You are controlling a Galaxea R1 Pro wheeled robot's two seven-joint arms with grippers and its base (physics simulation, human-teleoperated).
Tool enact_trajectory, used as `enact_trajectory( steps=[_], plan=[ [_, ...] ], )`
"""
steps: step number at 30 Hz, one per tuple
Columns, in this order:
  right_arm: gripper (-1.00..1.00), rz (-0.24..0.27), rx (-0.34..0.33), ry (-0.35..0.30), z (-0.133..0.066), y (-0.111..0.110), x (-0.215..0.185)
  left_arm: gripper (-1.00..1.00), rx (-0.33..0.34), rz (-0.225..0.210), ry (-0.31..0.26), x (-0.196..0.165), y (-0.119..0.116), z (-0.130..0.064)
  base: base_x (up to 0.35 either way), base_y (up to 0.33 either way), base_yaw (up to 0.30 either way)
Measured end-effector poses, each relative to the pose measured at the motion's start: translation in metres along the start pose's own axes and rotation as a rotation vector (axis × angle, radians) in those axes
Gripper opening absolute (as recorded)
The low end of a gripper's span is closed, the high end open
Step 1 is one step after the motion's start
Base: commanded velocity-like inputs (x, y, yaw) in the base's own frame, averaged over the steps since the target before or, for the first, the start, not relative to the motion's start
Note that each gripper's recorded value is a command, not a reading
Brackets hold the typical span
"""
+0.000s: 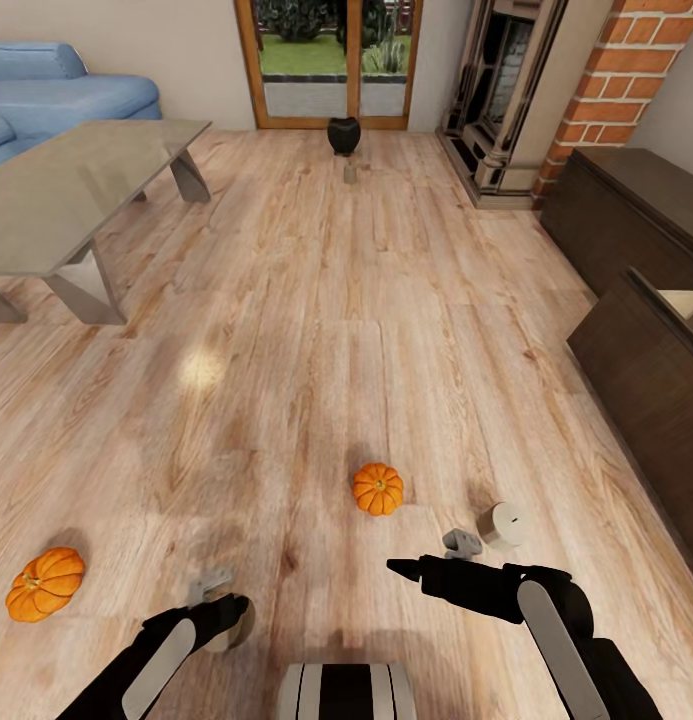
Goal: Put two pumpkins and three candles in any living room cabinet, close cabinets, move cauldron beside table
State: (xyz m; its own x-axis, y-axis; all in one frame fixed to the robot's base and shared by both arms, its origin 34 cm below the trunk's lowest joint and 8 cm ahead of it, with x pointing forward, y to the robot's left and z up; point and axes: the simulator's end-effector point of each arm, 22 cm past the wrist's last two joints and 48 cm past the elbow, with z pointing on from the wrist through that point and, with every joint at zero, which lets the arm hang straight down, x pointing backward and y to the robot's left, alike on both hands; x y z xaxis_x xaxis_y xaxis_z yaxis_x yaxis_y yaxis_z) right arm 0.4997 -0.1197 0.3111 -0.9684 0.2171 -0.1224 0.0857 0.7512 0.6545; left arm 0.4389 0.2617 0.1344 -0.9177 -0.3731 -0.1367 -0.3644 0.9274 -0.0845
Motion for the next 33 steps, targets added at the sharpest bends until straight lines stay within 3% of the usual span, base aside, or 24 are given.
enact_trajectory(
  steps=[33],
  plan=[
    [1.00, 0.010, 0.008, 0.016, 0.006, -0.006, 0.005, 1.00, -0.024, -0.014, -0.002, 0.007, 0.011, 0.008, 0.000, 0.000, 0.000]
  ],
)
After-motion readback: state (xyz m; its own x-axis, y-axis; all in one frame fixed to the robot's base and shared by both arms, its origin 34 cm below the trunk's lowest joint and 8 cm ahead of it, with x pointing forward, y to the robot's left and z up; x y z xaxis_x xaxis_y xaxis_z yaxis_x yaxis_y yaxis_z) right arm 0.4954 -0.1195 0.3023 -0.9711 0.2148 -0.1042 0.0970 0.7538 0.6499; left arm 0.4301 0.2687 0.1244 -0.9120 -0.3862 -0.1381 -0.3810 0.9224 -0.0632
